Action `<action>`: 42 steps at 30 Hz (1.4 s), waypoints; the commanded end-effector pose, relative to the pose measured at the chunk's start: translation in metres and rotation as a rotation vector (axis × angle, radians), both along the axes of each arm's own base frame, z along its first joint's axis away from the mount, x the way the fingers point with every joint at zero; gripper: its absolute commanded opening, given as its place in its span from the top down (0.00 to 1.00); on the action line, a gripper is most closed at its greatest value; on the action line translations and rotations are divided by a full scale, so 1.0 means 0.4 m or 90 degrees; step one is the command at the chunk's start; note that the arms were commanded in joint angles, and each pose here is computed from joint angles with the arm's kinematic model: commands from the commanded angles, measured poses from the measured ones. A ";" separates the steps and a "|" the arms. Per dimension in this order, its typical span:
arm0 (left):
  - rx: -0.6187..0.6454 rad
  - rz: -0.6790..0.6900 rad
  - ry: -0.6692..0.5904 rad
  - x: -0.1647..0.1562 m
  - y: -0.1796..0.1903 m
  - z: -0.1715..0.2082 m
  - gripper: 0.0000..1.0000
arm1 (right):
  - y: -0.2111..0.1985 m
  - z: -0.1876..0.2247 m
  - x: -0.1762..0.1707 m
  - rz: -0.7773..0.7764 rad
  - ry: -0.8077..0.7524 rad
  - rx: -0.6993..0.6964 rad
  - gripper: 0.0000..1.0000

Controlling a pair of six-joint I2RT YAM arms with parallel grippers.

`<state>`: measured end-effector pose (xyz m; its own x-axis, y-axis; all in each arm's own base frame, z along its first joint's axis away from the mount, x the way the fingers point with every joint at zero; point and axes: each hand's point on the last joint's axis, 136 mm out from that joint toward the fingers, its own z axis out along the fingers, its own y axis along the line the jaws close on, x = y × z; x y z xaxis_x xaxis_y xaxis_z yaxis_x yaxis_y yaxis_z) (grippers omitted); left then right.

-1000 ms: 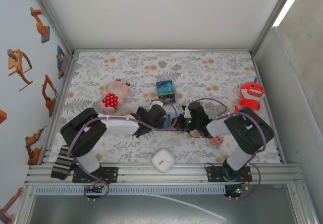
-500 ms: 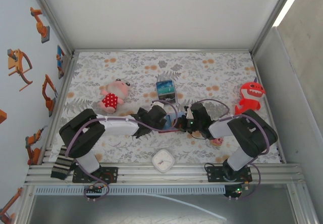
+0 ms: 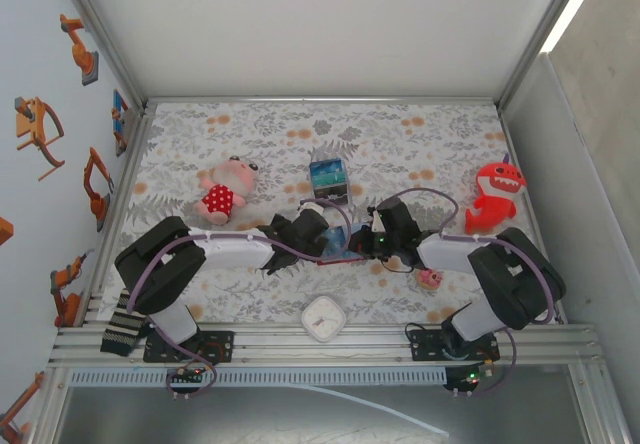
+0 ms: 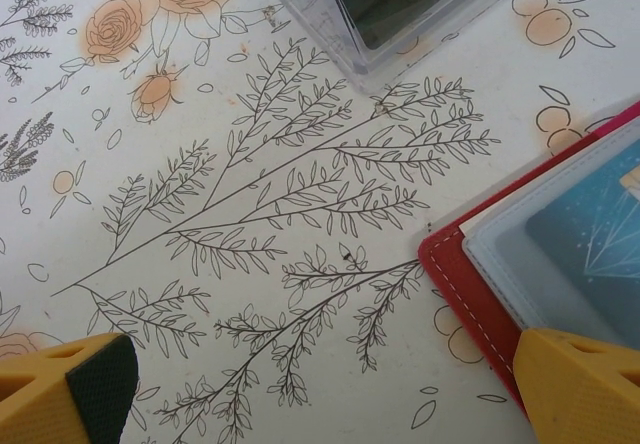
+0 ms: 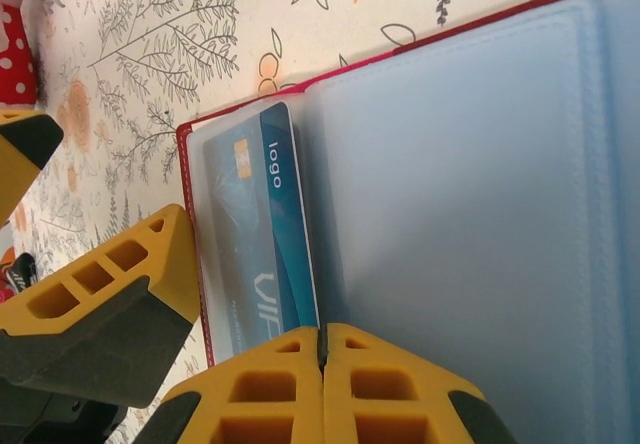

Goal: Take the credit cards out of the card holder

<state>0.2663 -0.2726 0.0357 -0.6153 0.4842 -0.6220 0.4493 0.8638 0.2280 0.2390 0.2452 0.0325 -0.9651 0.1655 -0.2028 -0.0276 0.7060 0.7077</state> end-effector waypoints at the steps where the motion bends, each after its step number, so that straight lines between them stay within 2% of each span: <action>1: 0.010 -0.006 0.013 -0.007 0.005 -0.008 0.03 | -0.013 0.014 0.012 -0.005 -0.015 -0.024 1.00; 6: 0.032 -0.013 0.016 -0.006 0.007 -0.016 0.03 | 0.000 0.027 0.016 0.000 -0.021 0.000 1.00; 11: 0.065 -0.010 0.024 -0.007 0.021 -0.036 0.03 | 0.031 0.050 0.019 0.014 -0.031 0.054 0.91; 20: 0.091 -0.010 0.040 -0.011 0.029 -0.060 0.03 | 0.059 0.069 0.023 0.035 -0.050 0.104 0.88; 42: 0.090 -0.012 0.036 -0.011 0.029 -0.053 0.03 | 0.094 0.058 0.043 0.051 -0.066 0.158 0.78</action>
